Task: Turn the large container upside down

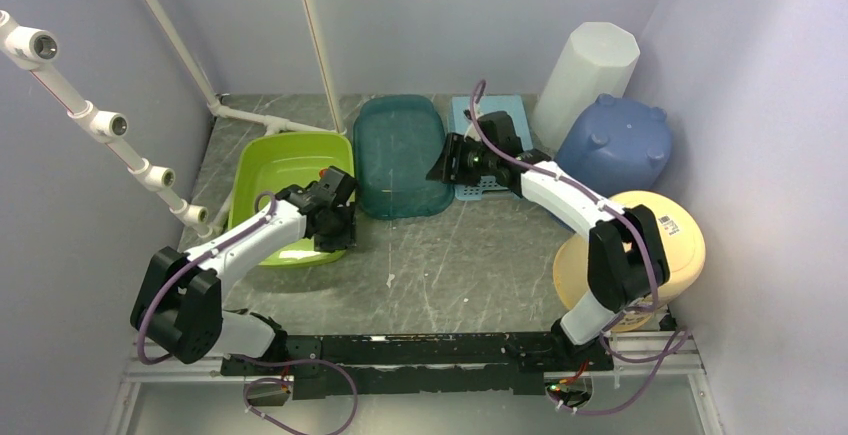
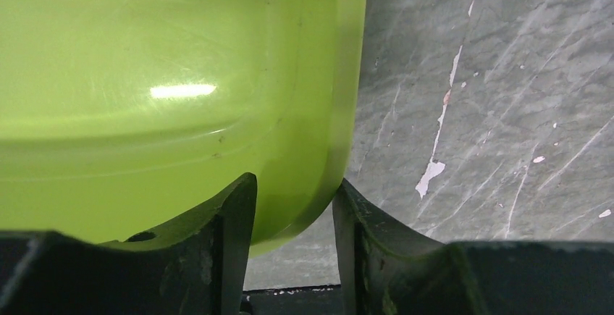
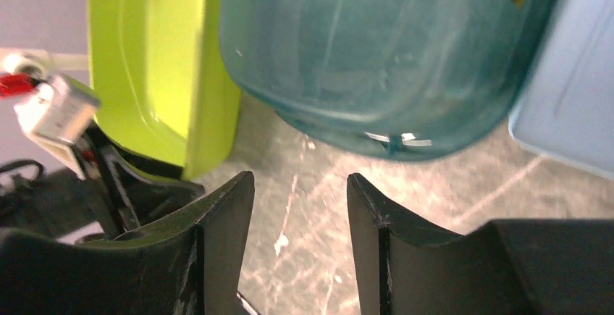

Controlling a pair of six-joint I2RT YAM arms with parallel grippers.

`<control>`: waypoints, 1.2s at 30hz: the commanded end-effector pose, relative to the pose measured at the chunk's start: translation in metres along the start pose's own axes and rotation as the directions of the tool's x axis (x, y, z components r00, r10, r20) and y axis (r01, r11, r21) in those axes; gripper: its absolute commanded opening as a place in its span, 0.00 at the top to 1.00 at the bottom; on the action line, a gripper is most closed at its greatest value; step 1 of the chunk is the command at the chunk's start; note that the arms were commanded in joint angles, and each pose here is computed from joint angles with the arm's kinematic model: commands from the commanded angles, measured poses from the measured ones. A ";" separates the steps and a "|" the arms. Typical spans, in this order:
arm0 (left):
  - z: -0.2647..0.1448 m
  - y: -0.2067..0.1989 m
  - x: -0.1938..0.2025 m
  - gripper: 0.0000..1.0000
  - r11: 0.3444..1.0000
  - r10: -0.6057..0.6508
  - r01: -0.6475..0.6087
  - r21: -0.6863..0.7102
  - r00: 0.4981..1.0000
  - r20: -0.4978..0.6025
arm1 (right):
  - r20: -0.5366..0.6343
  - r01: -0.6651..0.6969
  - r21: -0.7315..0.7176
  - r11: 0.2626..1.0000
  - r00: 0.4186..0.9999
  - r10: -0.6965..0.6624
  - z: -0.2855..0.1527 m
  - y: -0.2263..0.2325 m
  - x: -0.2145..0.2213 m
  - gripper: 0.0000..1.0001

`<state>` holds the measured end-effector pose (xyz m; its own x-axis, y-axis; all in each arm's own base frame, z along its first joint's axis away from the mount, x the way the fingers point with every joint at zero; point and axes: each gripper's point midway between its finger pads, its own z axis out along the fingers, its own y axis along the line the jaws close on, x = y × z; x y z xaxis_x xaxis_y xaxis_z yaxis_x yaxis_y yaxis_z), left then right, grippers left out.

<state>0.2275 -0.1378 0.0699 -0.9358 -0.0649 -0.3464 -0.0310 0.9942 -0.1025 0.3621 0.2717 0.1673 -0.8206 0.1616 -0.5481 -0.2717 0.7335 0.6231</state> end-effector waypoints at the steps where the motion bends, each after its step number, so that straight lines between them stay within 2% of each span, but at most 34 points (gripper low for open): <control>1: -0.012 -0.001 -0.009 0.54 1.000 -0.009 0.009 0.010 1.000 0.030 | 0.032 -0.004 -0.022 1.000 0.999 0.005 -0.021 0.006 0.006 0.46; 8: -0.033 0.009 -0.012 0.68 0.999 -0.044 0.046 -0.016 0.996 0.082 | 0.033 -0.017 -0.020 1.000 0.999 0.018 -0.041 0.006 0.022 0.45; 18: -0.084 0.010 -0.033 0.97 0.999 -0.040 0.036 0.025 0.978 0.205 | 0.028 -0.054 -0.106 0.993 0.998 0.057 -0.057 0.025 0.032 0.42; 25: -0.129 0.007 -0.040 0.97 0.995 -0.044 0.015 0.103 0.958 0.284 | 0.013 -0.064 -0.172 0.983 0.998 0.067 -0.066 0.043 0.039 0.40; 36: -0.183 -0.011 -0.039 0.97 0.962 -0.032 -0.067 0.266 0.937 0.349 | -0.015 -0.079 -0.215 0.973 0.997 0.078 -0.071 0.059 0.050 0.39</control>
<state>0.2059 -0.1248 0.2252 -0.7839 -0.1205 -0.6091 0.0623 0.9608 -0.2703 0.2733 0.2708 0.1937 -0.8664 0.1934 -0.4604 -0.2597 0.6130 0.7462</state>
